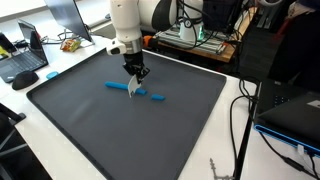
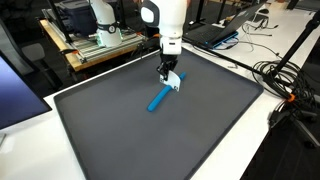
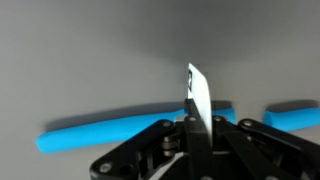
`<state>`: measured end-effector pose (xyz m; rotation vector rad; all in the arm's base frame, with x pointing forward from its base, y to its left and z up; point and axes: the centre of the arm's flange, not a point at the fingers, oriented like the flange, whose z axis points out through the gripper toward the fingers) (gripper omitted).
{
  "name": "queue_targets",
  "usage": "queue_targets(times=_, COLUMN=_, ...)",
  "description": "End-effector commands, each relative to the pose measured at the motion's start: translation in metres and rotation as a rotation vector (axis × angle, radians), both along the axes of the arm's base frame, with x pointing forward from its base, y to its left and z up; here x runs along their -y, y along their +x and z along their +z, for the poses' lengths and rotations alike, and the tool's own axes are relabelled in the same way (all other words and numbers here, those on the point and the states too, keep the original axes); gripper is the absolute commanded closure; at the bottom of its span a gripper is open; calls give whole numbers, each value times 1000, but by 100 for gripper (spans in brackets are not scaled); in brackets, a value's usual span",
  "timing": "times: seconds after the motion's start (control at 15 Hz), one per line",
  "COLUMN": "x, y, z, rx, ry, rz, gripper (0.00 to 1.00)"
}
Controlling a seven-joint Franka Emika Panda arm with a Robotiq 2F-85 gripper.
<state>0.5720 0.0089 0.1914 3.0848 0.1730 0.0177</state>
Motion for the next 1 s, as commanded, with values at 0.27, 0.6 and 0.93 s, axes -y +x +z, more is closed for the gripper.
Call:
queue_targets(times=0.27, x=-8, y=2, z=-33, rx=-38, ry=18, rz=9, gripper=99)
queue_targets(times=0.6, x=-26, y=3, z=-20, rx=-18, ry=29, rz=37, gripper=99)
queue_targets(times=0.93, x=-44, y=5, z=-9, rx=-12, ry=10, rz=72, gripper=99)
